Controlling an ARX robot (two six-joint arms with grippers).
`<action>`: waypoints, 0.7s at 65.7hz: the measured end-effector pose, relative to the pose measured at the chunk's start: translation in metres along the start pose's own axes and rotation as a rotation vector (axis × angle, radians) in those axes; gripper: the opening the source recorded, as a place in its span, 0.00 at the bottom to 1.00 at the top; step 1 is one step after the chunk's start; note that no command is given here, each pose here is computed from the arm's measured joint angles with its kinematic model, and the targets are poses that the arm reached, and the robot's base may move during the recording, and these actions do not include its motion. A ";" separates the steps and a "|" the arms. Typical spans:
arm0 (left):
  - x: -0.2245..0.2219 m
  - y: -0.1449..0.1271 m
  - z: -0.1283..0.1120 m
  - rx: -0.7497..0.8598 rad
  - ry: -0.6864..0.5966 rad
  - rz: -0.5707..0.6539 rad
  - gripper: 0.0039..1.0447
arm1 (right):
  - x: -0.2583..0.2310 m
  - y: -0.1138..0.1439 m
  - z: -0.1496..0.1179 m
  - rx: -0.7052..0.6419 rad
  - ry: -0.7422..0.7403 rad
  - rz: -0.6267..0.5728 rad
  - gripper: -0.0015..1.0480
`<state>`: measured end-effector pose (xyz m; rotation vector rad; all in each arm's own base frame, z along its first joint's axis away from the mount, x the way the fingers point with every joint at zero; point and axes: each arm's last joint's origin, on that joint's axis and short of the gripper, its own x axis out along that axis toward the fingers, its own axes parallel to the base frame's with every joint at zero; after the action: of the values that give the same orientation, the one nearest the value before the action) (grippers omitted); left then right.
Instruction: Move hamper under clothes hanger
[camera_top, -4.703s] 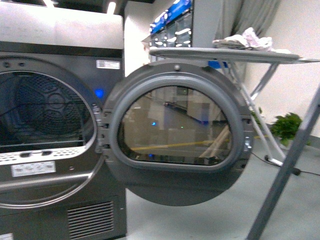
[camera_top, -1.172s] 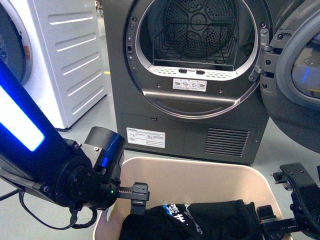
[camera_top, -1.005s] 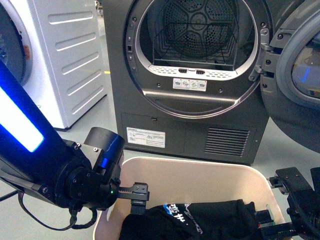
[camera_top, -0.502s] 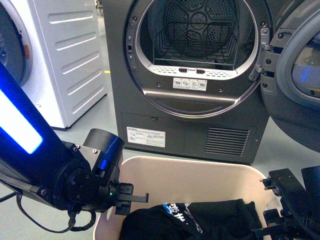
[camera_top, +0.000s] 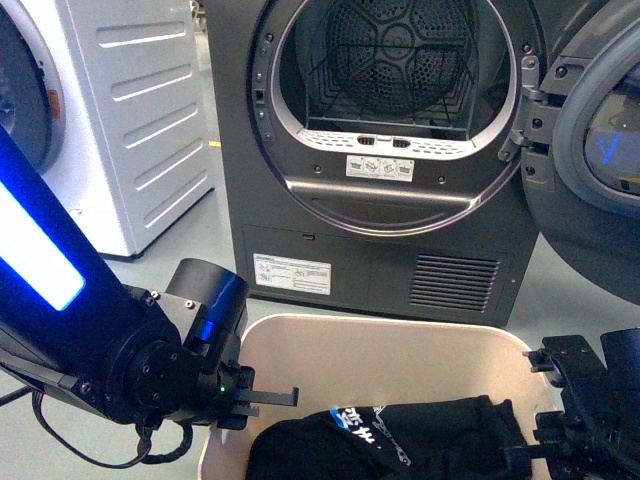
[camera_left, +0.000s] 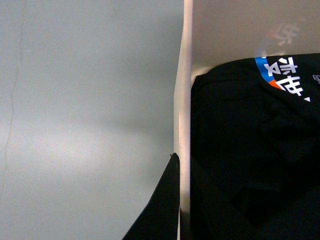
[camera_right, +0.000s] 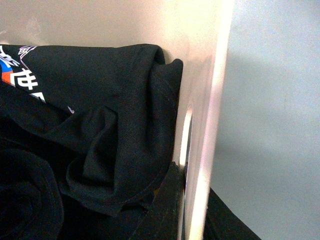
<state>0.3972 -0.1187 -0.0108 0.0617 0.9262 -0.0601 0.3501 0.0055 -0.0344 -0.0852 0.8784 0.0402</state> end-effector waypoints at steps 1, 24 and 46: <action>0.000 0.000 0.000 0.000 0.000 0.000 0.04 | -0.001 0.000 0.001 0.001 -0.001 0.001 0.04; -0.015 0.004 0.012 0.000 -0.032 -0.001 0.04 | -0.014 -0.001 0.016 0.006 -0.040 0.009 0.04; -0.019 0.008 0.014 0.006 -0.033 -0.001 0.04 | -0.016 -0.001 0.009 0.014 -0.030 0.024 0.04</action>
<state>0.3973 -0.1115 0.0133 0.0654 0.8934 -0.0651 0.3464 0.0057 -0.0162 -0.0606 0.8500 0.0579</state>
